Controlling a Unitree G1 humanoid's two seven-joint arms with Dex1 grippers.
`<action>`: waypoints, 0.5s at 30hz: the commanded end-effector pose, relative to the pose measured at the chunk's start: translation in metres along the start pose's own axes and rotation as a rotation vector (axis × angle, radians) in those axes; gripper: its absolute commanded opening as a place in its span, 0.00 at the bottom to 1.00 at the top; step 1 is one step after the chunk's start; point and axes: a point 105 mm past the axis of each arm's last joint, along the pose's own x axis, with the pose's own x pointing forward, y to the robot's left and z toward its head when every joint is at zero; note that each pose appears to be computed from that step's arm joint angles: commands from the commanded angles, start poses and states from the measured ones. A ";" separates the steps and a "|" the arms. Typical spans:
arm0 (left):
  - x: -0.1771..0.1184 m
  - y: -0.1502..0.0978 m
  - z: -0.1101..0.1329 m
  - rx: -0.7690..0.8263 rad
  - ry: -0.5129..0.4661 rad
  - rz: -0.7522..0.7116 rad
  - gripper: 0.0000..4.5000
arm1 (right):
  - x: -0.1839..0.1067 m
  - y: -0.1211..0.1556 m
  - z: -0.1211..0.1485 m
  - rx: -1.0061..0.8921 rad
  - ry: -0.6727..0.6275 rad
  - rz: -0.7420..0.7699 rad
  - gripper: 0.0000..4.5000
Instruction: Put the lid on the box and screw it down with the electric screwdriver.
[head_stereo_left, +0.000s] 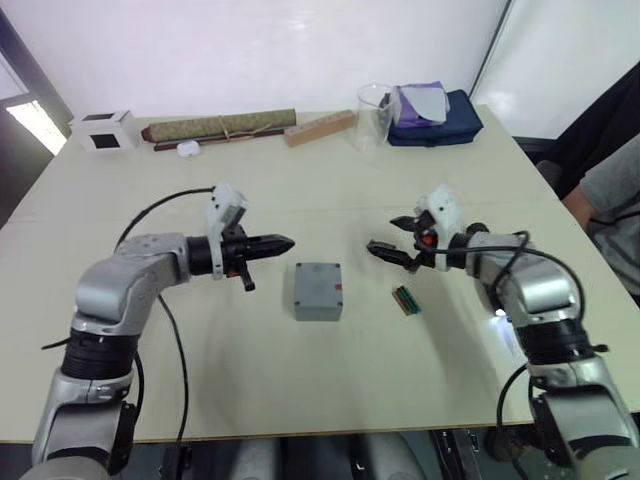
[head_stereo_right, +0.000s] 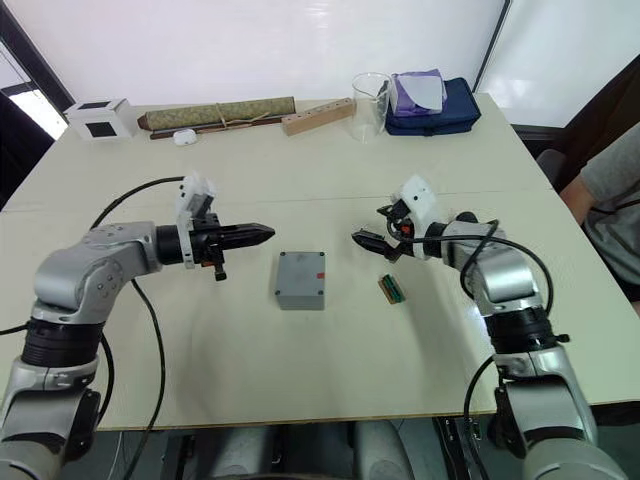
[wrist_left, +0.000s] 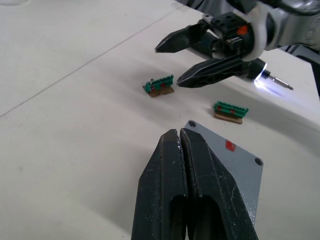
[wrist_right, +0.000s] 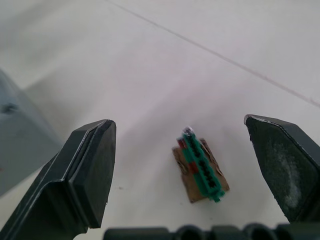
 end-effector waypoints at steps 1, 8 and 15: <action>-0.006 -0.001 0.006 0.049 -0.005 0.021 0.00 | 0.004 0.000 0.012 -0.047 -0.042 0.012 0.88; -0.006 -0.002 -0.002 0.047 0.014 0.030 0.00 | 0.010 -0.002 0.010 -0.036 -0.058 0.002 0.46; -0.004 -0.004 -0.003 0.048 0.012 0.026 0.00 | 0.014 -0.004 0.009 -0.034 -0.062 -0.014 0.46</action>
